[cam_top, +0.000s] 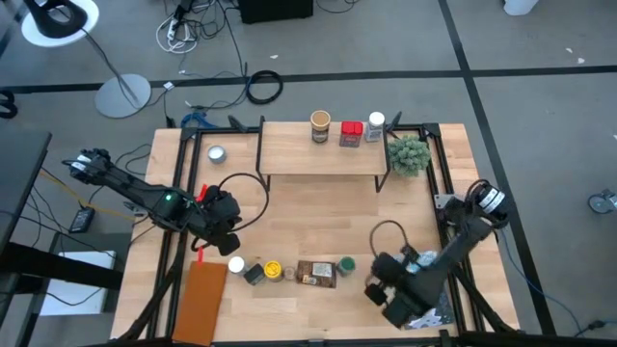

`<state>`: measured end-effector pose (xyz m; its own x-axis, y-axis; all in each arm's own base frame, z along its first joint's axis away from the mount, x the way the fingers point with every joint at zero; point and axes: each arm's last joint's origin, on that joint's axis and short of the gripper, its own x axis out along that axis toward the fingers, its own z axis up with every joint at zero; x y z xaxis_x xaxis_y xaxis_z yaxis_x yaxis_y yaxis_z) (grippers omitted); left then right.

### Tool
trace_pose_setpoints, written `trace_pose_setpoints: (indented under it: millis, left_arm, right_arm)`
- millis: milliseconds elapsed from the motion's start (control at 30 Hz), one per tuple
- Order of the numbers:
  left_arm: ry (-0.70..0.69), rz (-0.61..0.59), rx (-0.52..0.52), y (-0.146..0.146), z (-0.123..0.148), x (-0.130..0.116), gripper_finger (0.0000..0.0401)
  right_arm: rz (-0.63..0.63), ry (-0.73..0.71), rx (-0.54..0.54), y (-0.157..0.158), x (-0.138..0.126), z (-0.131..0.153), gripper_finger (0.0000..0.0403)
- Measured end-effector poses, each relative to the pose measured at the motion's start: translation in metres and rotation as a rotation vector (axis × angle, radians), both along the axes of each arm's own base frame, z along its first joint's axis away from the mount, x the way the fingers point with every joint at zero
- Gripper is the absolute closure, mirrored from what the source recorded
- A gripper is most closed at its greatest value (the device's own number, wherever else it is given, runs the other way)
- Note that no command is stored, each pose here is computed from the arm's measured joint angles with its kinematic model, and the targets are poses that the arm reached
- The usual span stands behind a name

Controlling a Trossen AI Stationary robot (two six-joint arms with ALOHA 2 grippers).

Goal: Shelf spices
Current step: Put the green seasoning bottle on the shelf

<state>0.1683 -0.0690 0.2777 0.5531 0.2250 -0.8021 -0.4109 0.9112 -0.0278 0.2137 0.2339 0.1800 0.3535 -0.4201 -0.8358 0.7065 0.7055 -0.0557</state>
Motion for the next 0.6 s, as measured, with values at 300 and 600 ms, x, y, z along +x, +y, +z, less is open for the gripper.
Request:
trace_pose_setpoints:
  millis: [300, 600]
  left_arm:
    - [-0.013, 0.002, 0.044, 0.001, 0.001, 0.000, 0.0395]
    - [-0.062, 0.005, 0.018, -0.001, 0.003, 0.004, 0.0395]
  right_arm:
    - [-0.030, -0.284, 0.055, 0.034, -0.027, -0.004, 0.0352]
    - [0.005, -0.320, 0.049, 0.033, -0.013, -0.004, 0.0217]
